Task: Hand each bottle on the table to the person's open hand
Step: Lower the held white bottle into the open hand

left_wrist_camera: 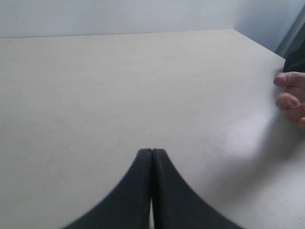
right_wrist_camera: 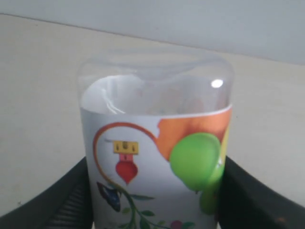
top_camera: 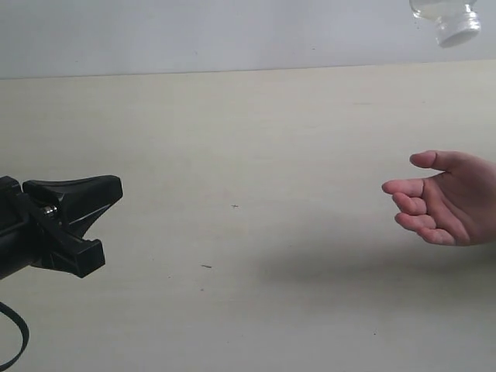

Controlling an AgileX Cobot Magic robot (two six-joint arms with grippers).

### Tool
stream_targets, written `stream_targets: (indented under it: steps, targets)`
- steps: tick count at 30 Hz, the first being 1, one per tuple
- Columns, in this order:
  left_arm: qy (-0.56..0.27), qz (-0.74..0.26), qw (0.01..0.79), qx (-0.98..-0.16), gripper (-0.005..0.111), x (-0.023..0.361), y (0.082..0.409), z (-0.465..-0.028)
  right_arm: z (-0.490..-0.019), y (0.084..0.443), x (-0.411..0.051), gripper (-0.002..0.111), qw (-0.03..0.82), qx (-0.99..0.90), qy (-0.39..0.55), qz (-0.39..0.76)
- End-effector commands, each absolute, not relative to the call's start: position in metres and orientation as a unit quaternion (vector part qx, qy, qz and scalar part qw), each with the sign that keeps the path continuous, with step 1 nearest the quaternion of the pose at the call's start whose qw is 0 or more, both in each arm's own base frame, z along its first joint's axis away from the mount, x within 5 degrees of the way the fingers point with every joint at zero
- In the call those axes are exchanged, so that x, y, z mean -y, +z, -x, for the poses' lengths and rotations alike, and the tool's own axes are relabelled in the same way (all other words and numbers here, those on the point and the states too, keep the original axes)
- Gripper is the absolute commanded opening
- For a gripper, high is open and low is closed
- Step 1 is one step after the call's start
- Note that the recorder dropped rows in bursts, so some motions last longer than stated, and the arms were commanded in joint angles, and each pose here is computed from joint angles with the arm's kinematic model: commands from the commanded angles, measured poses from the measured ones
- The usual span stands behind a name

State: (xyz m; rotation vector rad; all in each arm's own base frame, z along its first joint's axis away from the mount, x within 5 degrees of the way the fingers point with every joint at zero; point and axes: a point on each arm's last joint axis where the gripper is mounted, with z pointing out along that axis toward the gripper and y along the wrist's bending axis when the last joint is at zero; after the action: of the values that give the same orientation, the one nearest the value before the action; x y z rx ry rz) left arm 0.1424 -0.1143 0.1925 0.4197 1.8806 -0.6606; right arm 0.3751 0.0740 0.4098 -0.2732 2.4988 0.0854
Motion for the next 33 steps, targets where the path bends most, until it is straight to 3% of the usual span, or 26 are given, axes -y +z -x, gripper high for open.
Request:
stream_targets:
  steps: [1,12,20,33]
  targets:
    - [-0.278,-0.174,0.528,-0.783,0.0,0.113,0.194,-0.142,-0.353,0.404,-0.069,0.0,0.29,-0.951,0.025,0.102]
    - [-0.277,-0.174,0.528,-0.783,0.0,0.113,0.194,-0.142,-0.297,0.374,-0.062,0.0,0.222,-0.97,0.045,0.09]
    - [-0.277,-0.174,0.528,-0.783,0.0,0.113,0.194,-0.142,-0.264,0.311,-0.057,0.0,0.112,-0.989,0.036,0.092]
    - [-0.277,-0.174,0.528,-0.783,0.0,0.113,0.194,-0.142,-0.282,0.268,-0.061,0.0,0.119,-0.99,0.037,0.073]
